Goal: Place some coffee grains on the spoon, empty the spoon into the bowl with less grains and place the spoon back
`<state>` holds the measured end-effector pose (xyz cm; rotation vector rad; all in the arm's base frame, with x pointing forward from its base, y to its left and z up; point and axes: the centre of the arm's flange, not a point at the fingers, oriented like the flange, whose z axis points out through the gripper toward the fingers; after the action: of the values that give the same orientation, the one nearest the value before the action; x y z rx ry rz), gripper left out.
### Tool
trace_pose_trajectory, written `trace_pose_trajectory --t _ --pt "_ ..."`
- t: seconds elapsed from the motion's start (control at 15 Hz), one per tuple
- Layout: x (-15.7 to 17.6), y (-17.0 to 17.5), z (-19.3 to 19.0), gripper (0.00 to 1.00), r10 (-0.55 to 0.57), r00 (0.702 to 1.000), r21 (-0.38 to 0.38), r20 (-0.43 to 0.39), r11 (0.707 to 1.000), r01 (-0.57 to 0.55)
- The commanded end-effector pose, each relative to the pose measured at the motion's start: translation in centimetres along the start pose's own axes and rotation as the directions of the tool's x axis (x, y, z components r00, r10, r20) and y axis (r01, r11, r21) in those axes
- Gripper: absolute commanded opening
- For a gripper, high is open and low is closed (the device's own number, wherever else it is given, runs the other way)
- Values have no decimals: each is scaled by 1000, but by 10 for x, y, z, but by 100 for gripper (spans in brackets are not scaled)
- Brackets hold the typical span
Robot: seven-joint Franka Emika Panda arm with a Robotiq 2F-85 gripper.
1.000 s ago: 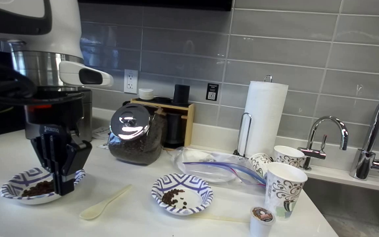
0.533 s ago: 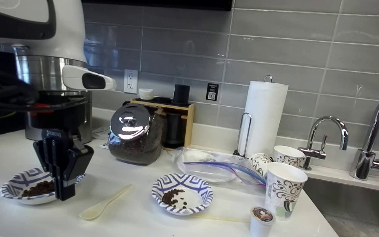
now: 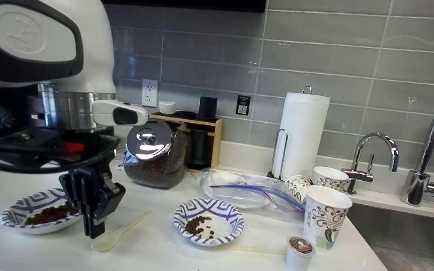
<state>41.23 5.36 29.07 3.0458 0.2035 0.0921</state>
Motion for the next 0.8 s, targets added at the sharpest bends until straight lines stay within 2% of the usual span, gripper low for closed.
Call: trace_pose_trajectory --t 0.0,0.73 --pt "13 3 19 2 -9 1000 39 -13 999 10" --pt "29 0 34 2 -20 1000 74 -14 997 21"
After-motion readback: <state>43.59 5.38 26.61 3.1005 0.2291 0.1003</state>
